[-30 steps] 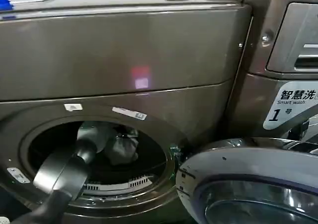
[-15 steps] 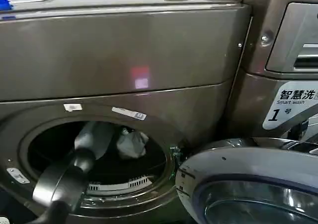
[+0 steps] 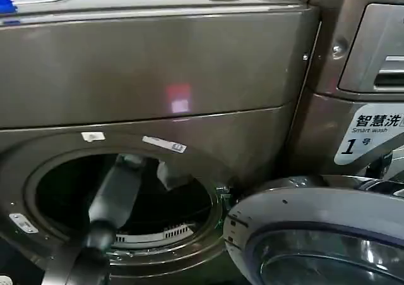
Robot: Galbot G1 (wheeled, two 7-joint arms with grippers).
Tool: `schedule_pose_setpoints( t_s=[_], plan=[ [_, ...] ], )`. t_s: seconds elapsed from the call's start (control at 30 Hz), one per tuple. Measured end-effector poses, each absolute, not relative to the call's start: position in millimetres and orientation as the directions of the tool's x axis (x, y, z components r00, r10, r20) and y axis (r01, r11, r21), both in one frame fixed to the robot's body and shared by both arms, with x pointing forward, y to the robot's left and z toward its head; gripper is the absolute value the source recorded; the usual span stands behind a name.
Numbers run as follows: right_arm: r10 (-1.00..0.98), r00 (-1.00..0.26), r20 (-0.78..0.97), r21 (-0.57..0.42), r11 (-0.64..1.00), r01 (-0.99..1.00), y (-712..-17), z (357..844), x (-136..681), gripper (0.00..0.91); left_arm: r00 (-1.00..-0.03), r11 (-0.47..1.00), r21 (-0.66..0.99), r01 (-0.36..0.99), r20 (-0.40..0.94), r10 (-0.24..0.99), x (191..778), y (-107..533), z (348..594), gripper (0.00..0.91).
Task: Grasp the clothes from the dryer.
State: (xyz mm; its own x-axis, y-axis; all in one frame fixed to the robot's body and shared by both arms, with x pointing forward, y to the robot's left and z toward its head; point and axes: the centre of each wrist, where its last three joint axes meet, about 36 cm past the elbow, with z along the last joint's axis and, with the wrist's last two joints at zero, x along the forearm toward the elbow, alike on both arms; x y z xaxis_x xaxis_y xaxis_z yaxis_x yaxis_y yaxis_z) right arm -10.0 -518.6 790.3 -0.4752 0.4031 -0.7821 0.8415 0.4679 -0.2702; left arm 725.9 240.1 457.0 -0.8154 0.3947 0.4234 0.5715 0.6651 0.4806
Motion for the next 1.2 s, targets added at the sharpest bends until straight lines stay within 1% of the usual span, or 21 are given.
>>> schedule_pose_setpoints(
  t_s=[0.27,0.47,0.63,0.77,0.93,1.2],
  plan=[
    [0.409,-0.470,-0.782,-0.261,0.470,0.843,-520,787,-11,0.907,-0.923,0.833,0.398,0.385,0.183,0.339,687,226,441,0.000],
    [0.413,-0.464,-0.784,-0.253,0.470,0.845,-522,786,-12,0.907,-0.964,0.911,0.323,0.258,0.029,0.263,657,214,430,0.000],
    [0.410,-0.467,-0.783,-0.253,0.477,0.842,-522,784,-10,0.907,-0.980,0.955,0.252,0.155,-0.080,0.180,631,208,422,0.000],
    [0.405,-0.467,-0.786,-0.254,0.478,0.841,-522,784,-10,0.907,-0.984,0.974,0.207,0.086,-0.132,0.115,611,204,416,0.000],
    [0.404,-0.460,-0.790,-0.253,0.468,0.846,-524,783,-9,0.907,-0.986,0.986,0.168,0.023,-0.158,0.050,586,203,407,0.000],
    [0.408,-0.452,-0.793,-0.257,0.448,0.856,-523,786,-11,0.907,-0.981,0.993,0.121,-0.015,-0.192,0.009,562,193,404,0.000]
  ],
)
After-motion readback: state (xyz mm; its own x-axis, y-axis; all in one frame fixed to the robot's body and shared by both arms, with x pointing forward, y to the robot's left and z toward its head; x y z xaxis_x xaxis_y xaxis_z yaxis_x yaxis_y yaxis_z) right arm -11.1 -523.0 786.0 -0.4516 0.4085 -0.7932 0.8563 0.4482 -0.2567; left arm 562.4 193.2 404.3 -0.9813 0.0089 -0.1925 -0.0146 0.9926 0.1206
